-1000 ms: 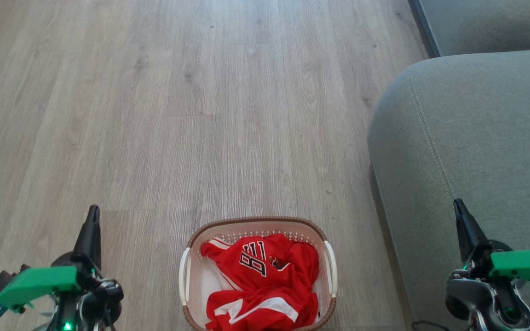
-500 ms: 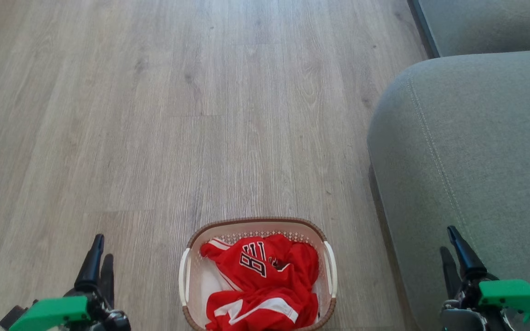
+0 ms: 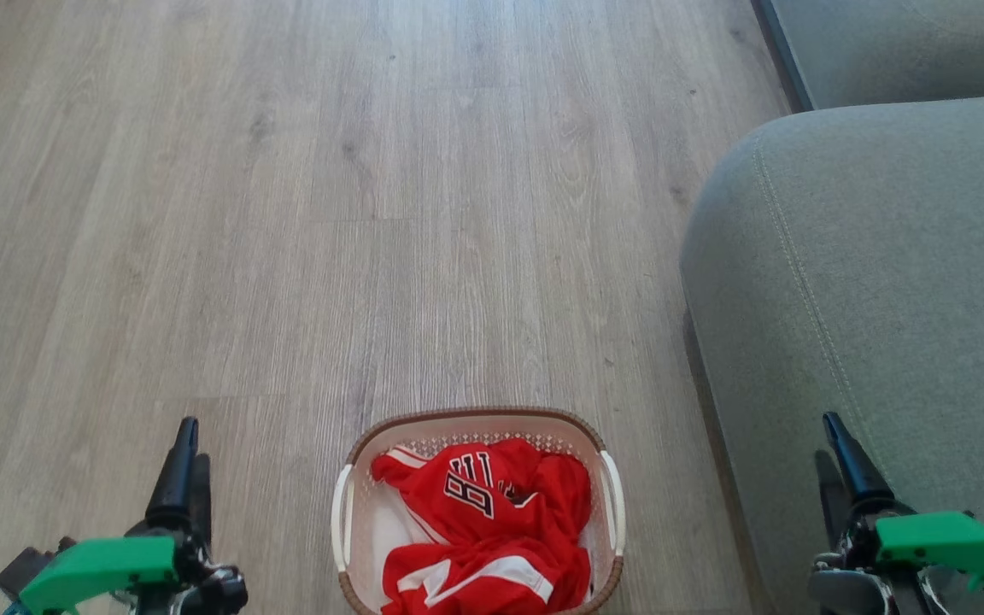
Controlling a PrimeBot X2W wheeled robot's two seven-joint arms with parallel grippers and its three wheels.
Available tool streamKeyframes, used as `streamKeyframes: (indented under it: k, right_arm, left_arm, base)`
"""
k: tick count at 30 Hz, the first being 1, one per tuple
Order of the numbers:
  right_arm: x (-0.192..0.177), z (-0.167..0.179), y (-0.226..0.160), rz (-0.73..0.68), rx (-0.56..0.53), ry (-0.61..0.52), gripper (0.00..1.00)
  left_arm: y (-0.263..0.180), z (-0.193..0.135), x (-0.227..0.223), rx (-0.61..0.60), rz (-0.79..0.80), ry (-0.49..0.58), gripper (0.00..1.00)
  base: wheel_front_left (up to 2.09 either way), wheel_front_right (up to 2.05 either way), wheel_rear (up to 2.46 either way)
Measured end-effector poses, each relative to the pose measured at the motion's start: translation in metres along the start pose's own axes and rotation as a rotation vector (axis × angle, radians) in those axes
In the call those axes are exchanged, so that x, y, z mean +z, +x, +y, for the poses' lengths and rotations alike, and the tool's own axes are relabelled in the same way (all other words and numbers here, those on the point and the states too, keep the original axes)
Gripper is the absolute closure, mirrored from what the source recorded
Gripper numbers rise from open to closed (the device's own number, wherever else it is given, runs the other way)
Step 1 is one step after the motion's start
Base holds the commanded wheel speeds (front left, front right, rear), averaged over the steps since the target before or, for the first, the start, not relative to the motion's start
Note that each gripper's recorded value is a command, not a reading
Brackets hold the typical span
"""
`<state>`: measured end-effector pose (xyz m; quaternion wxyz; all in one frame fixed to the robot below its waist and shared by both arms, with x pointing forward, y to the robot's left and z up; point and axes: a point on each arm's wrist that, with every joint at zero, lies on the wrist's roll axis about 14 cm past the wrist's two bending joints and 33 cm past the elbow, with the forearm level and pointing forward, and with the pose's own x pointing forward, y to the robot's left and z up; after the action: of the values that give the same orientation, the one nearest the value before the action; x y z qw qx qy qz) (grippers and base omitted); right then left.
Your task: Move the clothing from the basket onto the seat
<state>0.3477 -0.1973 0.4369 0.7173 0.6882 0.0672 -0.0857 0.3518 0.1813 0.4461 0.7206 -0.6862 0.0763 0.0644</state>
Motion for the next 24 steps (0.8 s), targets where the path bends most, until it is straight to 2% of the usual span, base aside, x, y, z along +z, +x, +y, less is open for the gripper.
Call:
streamKeyframes:
  k: [10,24]
  right_arm:
    - [-0.006,0.01,0.0,0.008,0.03,-0.122,0.0]
    - [-0.012,0.031,0.0,0.005,0.099,-0.343,0.0]
  left_arm:
    - [-0.001,-0.01,0.001,-0.013,-0.015,0.128,0.0]
    - [-0.005,-0.018,-0.011,-0.034,-0.001,0.418,0.0]
  base:
    - [0.0,0.0,0.0]
    - [0.0,0.0,0.0]
